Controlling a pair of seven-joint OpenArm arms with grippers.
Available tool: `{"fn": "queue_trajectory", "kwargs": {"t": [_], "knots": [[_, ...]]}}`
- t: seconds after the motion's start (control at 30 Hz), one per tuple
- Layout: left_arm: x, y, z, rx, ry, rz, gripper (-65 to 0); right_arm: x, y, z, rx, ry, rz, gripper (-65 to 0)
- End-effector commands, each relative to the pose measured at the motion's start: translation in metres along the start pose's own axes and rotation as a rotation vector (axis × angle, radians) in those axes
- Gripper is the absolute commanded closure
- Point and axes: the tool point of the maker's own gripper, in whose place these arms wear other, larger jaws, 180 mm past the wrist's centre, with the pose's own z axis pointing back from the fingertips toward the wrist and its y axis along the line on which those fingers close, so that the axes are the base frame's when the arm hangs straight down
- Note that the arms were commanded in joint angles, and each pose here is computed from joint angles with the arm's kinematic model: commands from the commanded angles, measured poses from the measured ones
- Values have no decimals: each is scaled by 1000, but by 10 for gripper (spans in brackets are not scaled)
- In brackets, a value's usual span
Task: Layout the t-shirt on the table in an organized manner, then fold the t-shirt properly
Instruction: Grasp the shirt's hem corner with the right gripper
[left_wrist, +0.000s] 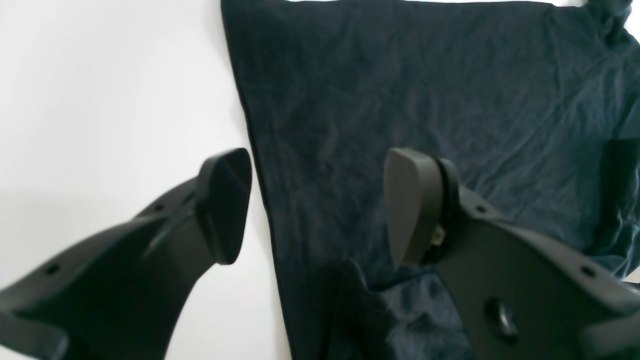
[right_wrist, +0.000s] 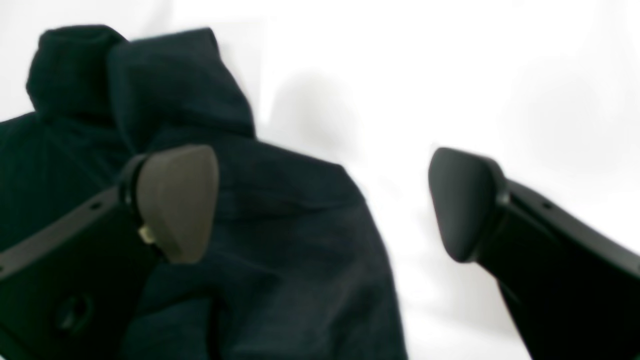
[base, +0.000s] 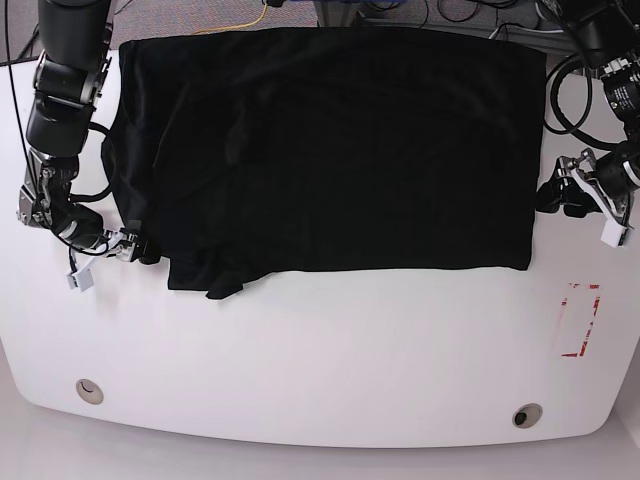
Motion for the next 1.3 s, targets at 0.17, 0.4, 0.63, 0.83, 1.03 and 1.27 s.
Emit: {"fn": "queue_trajectory", "kwargs": {"t": [0.17,0.4,0.63,0.83,1.03,1.27], "knots": [[18,1,7,2,-52,-24,-393,-5,19,-5,28,58,49,-650],[18,1,7,3,-53,-23,-393,-12,34,-7,48,65,100,-555],[25,1,7,3,-69,-27,-393,-13,34,-7,46,67,100,-360],[31,14,1,37,-60,-6,-394,-11,34,-7,46,63,103,-171],[48,21,-17,55,-91,37,-396,-11,34,-7,45,65,106,-86],[78,30,-31,82,-126,62,-397,-11,35,-7,46,66,107,-78]]}}
